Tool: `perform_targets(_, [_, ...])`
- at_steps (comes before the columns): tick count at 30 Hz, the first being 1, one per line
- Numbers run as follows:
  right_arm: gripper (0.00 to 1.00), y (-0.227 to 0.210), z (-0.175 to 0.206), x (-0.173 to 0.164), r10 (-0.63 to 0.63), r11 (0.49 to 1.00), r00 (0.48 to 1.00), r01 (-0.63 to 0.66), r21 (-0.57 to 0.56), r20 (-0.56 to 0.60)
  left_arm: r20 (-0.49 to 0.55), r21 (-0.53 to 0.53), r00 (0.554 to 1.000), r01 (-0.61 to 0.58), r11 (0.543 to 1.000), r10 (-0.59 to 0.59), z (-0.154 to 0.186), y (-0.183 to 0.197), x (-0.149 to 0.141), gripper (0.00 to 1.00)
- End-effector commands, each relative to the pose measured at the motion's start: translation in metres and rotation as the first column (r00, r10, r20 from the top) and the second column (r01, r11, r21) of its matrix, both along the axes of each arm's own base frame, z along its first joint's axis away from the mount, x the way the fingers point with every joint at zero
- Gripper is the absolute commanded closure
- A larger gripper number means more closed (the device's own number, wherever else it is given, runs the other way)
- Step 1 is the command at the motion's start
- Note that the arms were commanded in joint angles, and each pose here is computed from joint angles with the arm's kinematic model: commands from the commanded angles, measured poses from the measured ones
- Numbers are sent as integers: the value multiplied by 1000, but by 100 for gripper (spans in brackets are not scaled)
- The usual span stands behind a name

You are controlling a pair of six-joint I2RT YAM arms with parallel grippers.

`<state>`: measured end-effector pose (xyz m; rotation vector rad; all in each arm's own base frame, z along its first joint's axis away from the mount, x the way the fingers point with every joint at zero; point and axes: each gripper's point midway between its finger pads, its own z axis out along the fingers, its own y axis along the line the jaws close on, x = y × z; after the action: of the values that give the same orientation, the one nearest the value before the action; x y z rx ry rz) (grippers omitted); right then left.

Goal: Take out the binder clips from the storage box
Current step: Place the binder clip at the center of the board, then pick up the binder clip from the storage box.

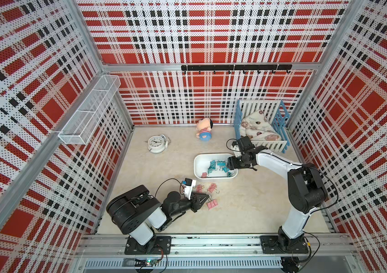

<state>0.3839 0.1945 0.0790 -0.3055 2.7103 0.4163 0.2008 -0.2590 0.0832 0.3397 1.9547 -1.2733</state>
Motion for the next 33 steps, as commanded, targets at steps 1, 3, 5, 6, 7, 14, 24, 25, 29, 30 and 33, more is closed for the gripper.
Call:
perform_targets(1, [31,0,8,10,-6,1000,1000,6,1,27,20,37,1000,-14,999,13,1,6,1,69])
perform_targets(3, [31,0,8,9,-6,1000,1000,6,-1,24,31,68,999,-17,998,15,2,7,2,69])
perform_targets(5, [31,-1,8,10,-8,1000,1000,8,-2,26,46,110,999,-28,994,23,5,8,6,69])
perform_targets(6, [31,0,8,10,-6,1000,1000,6,-1,26,57,137,998,-38,990,30,7,9,8,69])
perform_targets(7, [31,0,7,10,-8,1000,1000,8,0,24,72,162,997,-49,986,38,9,10,10,69])
perform_targets(14, [31,2,6,12,-3,1000,1000,3,3,24,208,278,974,-142,950,85,52,14,44,60])
perform_targets(24, [30,0,12,13,-4,1000,999,4,3,37,147,487,988,-108,867,40,47,-22,131,65])
perform_targets(25, [30,-1,12,12,-4,1000,999,4,1,38,152,471,987,-112,875,45,49,-25,137,64])
perform_targets(29, [30,-3,12,11,-10,1000,999,10,3,37,125,512,989,-129,849,75,40,-33,164,62])
perform_targets(30, [30,-3,12,12,-9,1000,999,9,7,38,118,529,990,-130,838,79,36,-34,169,62])
perform_targets(33, [30,-2,9,11,-10,1000,999,10,10,33,122,549,990,-132,826,78,32,-42,180,61])
